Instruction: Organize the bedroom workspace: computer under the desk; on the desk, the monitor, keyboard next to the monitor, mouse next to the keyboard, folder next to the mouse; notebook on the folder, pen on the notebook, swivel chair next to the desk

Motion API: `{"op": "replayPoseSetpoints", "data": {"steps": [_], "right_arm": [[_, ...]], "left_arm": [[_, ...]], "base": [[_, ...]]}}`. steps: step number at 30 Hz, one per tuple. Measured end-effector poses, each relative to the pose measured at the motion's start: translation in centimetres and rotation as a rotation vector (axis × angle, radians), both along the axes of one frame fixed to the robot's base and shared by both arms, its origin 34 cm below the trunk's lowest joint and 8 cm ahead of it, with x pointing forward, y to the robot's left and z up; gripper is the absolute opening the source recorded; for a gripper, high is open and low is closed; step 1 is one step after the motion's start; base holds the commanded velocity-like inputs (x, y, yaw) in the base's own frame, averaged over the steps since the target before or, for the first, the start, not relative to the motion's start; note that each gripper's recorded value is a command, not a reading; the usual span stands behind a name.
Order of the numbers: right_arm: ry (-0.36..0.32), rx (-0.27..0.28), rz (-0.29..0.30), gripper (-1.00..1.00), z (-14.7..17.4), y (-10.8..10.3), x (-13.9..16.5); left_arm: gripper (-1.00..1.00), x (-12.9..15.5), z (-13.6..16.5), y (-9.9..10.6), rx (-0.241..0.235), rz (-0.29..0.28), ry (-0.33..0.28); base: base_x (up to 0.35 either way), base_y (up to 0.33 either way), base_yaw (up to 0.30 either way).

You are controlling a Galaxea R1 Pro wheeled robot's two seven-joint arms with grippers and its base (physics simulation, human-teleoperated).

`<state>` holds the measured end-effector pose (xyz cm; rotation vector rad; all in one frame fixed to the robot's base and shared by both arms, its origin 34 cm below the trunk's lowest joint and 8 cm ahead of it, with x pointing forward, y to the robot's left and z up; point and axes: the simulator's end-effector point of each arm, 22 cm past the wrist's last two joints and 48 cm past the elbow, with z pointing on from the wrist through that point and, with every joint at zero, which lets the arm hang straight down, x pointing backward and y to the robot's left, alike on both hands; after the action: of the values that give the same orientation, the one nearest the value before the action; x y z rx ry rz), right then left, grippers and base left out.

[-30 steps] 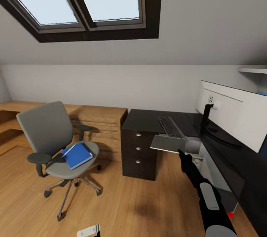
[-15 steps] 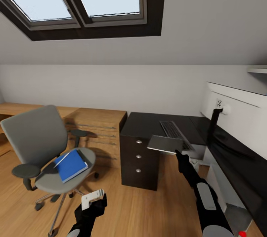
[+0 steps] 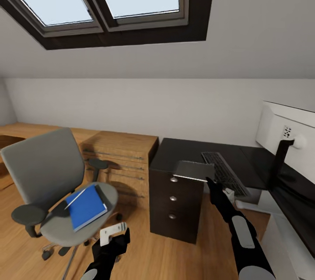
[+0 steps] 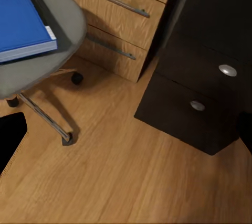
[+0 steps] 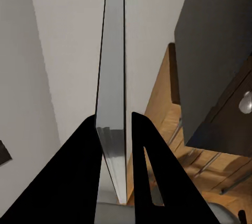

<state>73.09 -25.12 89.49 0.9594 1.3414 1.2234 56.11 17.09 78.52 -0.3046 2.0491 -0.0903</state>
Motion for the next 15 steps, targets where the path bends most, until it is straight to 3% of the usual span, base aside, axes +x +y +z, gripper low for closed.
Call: {"op": "replayPoseSetpoints", "data": {"steps": [9, 15], "right_arm": [[0.018, 0.008, 0.012, -1.0, -0.8, 0.6, -0.1], [0.066, 0.03, 0.039, -1.0, -3.2, 2.0, -0.3]], "left_arm": [[1.0, 0.0, 0.3, 0.0, -0.001, -0.001, -0.007], [1.0, 0.1, 0.3, -0.2, -0.002, -0.003, -0.007]], "base": [[0.309, 0.109, 0.06], [0.066, 0.098, 0.003]]}}
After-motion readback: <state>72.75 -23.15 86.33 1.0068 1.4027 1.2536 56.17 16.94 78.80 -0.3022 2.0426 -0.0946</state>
